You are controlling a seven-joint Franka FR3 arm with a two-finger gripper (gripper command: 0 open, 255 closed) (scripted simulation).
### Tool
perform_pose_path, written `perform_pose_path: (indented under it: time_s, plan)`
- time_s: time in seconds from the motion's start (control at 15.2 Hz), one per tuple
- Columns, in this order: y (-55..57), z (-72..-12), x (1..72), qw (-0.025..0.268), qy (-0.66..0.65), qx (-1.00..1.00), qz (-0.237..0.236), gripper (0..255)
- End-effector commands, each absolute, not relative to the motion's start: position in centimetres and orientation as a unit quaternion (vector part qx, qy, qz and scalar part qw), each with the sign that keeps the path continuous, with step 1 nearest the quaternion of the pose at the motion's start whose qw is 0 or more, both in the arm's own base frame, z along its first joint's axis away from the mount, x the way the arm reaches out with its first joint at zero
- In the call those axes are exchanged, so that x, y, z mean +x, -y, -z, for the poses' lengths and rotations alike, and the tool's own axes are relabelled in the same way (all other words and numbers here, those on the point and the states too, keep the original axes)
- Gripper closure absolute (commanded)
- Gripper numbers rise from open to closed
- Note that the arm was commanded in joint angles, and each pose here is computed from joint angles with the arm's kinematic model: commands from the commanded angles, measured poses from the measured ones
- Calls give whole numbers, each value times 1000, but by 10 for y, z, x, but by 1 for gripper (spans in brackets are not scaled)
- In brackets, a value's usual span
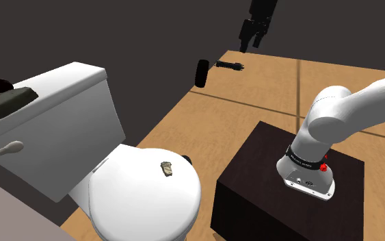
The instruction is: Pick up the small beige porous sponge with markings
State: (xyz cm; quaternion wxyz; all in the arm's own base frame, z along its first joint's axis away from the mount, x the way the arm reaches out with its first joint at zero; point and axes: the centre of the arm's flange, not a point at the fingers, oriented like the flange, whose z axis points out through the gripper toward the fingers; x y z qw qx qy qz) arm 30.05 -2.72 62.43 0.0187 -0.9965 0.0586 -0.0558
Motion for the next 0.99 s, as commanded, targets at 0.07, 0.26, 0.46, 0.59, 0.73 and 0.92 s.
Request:
perform_pose_path:
  time_s: [0.07, 0.26, 0.46, 0.59, 0.73, 0.92]
  plan:
    - [19, -614, 304, 18, -60, -996, 56, 0]
    - [-5, -584, 314, 17, -63, -996, 56, 0]
    - [-28, -554, 324, 15, -66, -996, 57, 0]
    - [-44, -533, 331, 14, -68, -996, 57, 0]
    - [-60, -513, 338, 13, -70, -996, 57, 0]
    - [-83, -483, 349, 12, -73, -996, 57, 0]
